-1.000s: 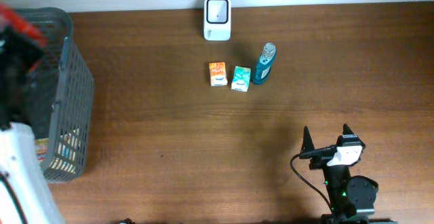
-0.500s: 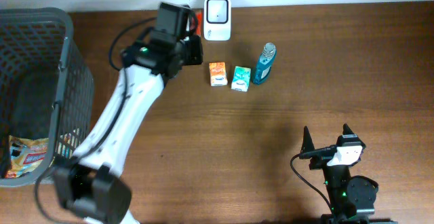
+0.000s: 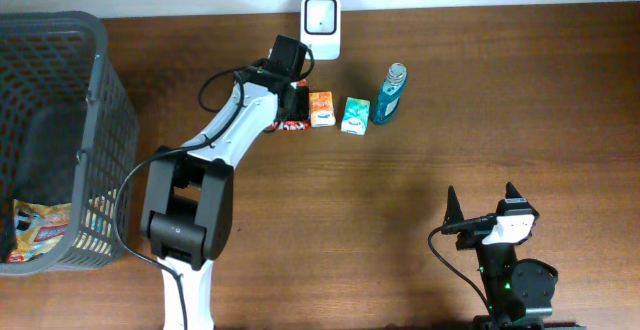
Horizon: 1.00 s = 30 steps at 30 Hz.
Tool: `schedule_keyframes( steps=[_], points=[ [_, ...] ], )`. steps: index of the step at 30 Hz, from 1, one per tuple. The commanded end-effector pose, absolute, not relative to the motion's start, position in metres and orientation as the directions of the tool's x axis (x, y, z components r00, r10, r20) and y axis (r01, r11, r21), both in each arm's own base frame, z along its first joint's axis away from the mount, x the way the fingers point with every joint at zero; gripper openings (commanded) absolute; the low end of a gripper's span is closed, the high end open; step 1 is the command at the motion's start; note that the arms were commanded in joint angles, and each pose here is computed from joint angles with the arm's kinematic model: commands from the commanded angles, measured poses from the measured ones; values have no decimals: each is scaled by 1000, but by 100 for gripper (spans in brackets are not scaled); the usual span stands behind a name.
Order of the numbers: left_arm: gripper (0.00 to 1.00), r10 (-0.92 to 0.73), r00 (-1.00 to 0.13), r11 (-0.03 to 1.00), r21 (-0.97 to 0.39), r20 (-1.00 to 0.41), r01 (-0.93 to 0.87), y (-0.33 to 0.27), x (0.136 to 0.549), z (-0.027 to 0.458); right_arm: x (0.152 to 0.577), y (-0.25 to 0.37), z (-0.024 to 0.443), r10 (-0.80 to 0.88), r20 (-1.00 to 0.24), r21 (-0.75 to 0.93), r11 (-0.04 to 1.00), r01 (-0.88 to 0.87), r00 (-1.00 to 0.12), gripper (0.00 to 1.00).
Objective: Scan the item barcode
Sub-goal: 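Place the red snack bag on the table left of the orange pack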
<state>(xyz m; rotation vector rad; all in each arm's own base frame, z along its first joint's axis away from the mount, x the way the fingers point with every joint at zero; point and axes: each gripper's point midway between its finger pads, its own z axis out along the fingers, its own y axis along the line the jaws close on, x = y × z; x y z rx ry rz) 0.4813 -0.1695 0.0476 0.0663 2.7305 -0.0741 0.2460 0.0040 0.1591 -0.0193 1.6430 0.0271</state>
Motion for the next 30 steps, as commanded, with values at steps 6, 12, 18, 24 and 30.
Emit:
schedule_keyframes(
  steps=[6,12,18,24,30],
  points=[
    [54,159,-822,959,-112,-547,261,-194,502,199,246,3,157,5,-997,7,1000,-25,-75,98],
    [62,-228,-637,962,-71,-737,-262,1,452,390,246,3,157,5,-997,7,1000,-24,-75,98],
    [71,-638,-445,660,-149,-629,-736,162,351,390,246,3,157,5,-997,7,1000,-24,-75,98],
    [82,-845,-340,408,-87,-414,-909,240,294,317,246,3,157,5,-997,7,1000,-24,-75,98],
    [82,-948,-259,257,34,-185,-966,244,287,177,246,3,157,5,-997,7,1000,-25,-75,98]
  ],
)
